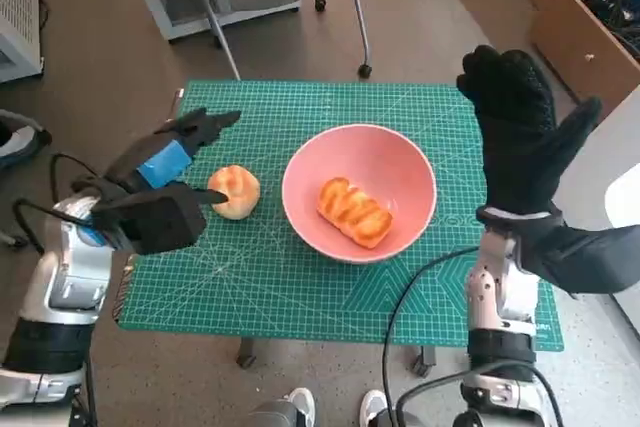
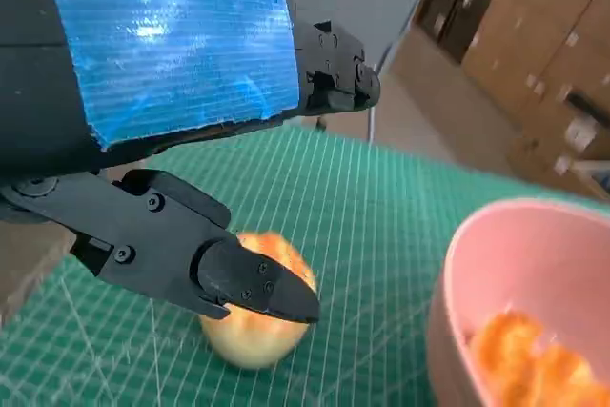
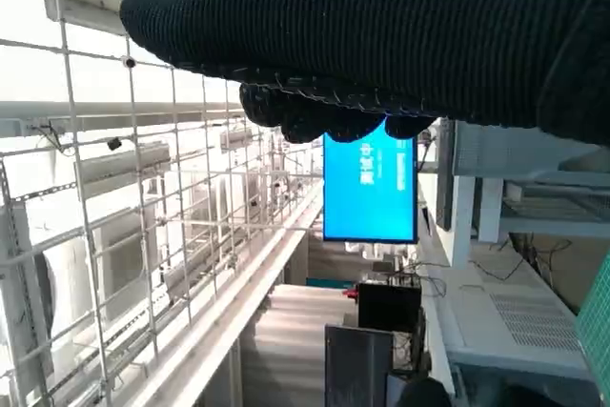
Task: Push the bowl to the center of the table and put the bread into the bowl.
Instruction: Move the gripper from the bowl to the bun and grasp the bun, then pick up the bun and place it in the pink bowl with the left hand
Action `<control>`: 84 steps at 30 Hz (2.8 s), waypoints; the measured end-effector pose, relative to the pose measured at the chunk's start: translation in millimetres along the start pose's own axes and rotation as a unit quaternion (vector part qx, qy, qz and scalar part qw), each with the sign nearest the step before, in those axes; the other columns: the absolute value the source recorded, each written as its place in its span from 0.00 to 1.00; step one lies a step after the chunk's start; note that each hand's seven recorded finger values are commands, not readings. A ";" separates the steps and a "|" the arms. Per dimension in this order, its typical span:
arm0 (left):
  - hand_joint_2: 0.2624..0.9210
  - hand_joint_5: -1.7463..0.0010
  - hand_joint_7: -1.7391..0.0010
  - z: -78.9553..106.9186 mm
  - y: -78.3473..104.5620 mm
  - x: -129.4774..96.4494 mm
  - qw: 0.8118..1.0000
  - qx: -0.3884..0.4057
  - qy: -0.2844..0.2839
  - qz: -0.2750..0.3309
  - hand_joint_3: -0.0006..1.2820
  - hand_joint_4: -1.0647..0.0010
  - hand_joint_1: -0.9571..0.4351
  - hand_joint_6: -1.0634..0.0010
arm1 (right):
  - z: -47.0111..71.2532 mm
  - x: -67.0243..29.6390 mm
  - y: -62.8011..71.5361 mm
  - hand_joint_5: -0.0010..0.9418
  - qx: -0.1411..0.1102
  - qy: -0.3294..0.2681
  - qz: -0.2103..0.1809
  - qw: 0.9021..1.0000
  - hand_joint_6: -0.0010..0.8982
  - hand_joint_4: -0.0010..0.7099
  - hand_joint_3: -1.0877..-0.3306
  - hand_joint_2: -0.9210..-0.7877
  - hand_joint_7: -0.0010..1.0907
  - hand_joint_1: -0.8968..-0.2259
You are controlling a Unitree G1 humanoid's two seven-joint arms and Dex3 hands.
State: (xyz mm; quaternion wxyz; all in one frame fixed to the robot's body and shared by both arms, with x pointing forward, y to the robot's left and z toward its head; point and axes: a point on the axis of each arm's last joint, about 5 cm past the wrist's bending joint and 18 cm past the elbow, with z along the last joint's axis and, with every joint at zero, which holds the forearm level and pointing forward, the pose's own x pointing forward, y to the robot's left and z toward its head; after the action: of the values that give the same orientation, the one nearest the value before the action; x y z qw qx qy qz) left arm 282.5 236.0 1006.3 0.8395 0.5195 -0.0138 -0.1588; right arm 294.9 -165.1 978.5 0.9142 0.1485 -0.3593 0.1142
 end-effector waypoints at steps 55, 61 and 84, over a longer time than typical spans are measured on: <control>1.00 0.26 0.37 6.9 -31.3 50.8 0.991 0.086 0.056 -0.086 0.08 0.39 0.69 0.43 | 3.9 -3.8 -1.4 0.00 -0.005 -0.015 -0.006 1.000 0.16 0.52 0.66 0.00 0.51 0.60; 1.00 0.29 0.33 16.9 -20.0 39.7 0.998 0.049 0.006 -0.031 0.08 0.38 0.69 0.45 | 3.4 -3.8 -0.5 0.01 -0.002 -0.015 -0.006 1.000 0.16 0.53 0.66 0.00 0.51 0.61; 0.98 0.34 0.40 97.1 -0.4 3.9 0.966 -0.015 -0.225 0.124 0.03 0.30 0.69 0.34 | 2.1 -4.8 0.6 0.00 -0.001 -0.011 -0.003 1.000 0.16 0.53 0.66 0.00 0.49 0.63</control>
State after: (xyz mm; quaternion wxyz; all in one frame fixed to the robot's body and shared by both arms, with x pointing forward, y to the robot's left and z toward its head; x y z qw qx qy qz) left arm 267.8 150.4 1050.0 0.8359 0.4517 -0.2638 -0.1662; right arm 290.0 -165.7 976.7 0.9106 0.1503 -0.3692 0.1092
